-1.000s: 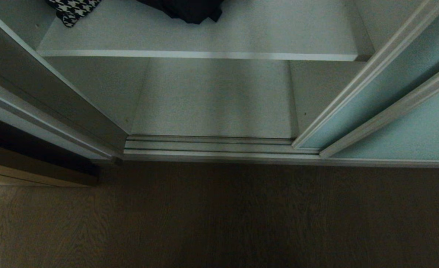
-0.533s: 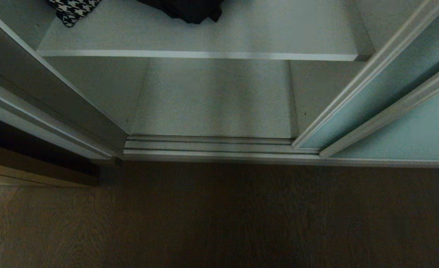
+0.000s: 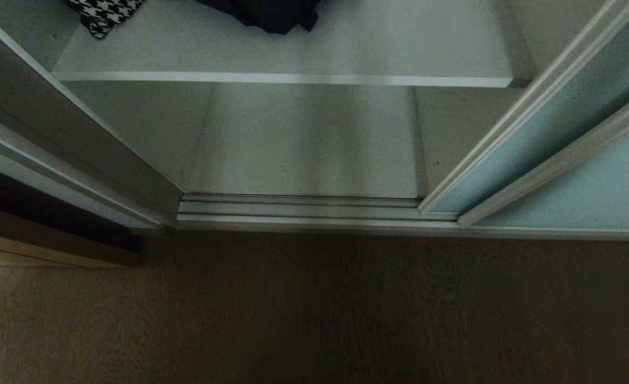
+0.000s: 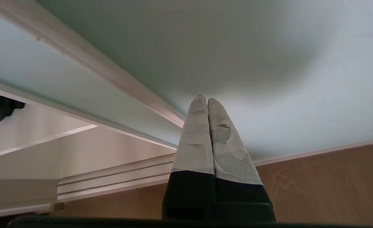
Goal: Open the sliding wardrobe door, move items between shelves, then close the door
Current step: Close the door
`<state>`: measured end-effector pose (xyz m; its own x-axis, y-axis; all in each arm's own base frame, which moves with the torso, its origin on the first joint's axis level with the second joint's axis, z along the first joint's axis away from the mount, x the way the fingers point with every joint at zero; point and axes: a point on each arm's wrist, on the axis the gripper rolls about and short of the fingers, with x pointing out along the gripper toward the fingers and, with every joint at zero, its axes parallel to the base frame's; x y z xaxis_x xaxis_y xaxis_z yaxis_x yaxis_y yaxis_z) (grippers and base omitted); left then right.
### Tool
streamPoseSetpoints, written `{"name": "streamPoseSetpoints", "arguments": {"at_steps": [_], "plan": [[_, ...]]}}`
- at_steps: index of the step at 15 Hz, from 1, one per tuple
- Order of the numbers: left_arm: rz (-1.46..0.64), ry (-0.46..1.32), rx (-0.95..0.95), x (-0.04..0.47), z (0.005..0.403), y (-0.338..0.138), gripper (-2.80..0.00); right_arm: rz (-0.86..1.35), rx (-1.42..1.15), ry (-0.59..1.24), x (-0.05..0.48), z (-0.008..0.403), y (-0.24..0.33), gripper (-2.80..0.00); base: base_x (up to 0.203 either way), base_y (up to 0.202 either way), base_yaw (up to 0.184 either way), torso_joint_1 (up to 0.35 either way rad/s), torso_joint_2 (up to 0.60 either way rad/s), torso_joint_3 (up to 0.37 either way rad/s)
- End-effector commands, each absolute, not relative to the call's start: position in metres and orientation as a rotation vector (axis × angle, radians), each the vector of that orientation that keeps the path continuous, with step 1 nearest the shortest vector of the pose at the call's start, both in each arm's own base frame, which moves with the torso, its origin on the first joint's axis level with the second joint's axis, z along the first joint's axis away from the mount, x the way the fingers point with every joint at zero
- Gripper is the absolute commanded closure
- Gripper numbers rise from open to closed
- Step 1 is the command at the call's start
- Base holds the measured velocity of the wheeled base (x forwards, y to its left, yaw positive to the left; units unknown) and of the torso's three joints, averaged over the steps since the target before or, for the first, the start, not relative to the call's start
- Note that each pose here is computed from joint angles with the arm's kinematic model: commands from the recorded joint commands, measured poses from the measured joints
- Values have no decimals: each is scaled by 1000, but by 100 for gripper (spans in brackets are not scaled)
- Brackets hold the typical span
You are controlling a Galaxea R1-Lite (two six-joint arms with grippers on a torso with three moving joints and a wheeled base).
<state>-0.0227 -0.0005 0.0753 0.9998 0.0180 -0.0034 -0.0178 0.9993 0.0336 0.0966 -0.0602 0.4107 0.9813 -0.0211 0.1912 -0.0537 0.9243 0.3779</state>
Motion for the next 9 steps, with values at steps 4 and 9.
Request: {"name": "streamPoseSetpoints", "arguments": {"at_steps": [4,9], "plan": [[18,5,34,-23,75,0,0,57,383,-205,111,414,-66,0,0,0,0,0,0,0],[18,5,34,-23,75,0,0,88,370,-215,113,416,-64,0,0,0,0,0,0,0]]}}
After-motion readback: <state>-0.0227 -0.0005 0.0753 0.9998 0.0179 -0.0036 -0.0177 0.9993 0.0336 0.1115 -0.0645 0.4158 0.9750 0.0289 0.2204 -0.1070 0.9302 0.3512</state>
